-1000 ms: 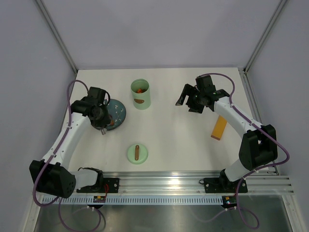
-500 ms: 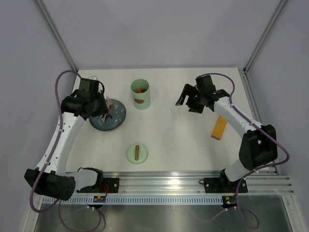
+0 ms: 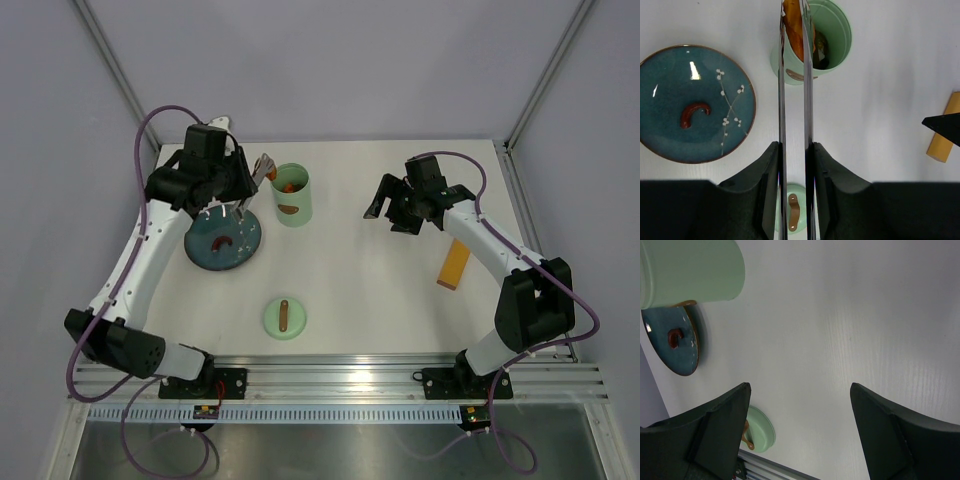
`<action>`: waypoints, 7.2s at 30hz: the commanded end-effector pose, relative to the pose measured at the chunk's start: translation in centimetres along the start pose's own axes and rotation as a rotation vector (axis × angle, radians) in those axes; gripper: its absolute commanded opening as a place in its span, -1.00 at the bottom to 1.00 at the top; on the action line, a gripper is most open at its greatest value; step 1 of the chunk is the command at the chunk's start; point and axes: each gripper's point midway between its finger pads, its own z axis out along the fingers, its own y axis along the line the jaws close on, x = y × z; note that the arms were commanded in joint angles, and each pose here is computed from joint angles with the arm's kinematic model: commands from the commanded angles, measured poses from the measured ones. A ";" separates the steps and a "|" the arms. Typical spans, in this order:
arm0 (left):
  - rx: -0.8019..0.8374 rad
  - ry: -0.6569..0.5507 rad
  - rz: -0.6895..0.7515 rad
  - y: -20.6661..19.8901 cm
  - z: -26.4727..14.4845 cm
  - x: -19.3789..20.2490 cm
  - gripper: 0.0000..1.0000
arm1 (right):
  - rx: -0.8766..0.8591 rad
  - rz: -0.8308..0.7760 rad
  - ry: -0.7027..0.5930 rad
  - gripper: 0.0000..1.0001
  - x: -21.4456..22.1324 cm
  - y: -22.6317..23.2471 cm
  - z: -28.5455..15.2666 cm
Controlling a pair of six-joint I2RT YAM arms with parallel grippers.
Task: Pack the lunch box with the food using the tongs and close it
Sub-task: Place the fake food in the packing box, then pick up the fake food from the plate, then place the fake food in the packing box.
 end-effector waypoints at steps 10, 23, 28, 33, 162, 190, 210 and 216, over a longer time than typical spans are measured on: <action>0.116 -0.001 0.034 -4.0 3.5 -1.6 -0.68 | -0.015 -0.027 -0.045 0.77 -1.0 1.0 -1.2; 0.141 -0.004 0.036 -5.0 3.5 -1.6 -0.15 | -0.013 -0.032 -0.046 0.77 -1.1 1.0 -1.2; 0.188 -0.035 0.031 -5.8 2.3 -1.9 -0.83 | -0.014 -0.034 -0.045 0.77 -1.0 1.0 -1.2; 0.151 -0.101 0.037 -4.4 -0.2 -2.0 -1.00 | -0.016 -0.030 -0.042 0.77 -0.9 0.9 -0.9; 0.002 -0.143 0.076 2.7 -6.1 -0.9 -1.00 | -0.049 -0.025 -0.017 0.75 -0.3 1.9 -0.2; 0.125 0.002 0.120 -3.5 0.9 0.9 -0.84 | -0.022 -0.034 -0.029 0.75 -0.5 2.0 -0.8; 0.166 -0.028 0.151 -5.0 -1.1 0.0 -0.28 | -0.021 -0.036 -0.030 0.75 -0.3 1.8 -0.9; 0.256 -0.032 0.202 -6.4 -3.2 1.3 -0.43 | -0.026 -0.035 -0.032 0.75 -0.4 1.9 -0.9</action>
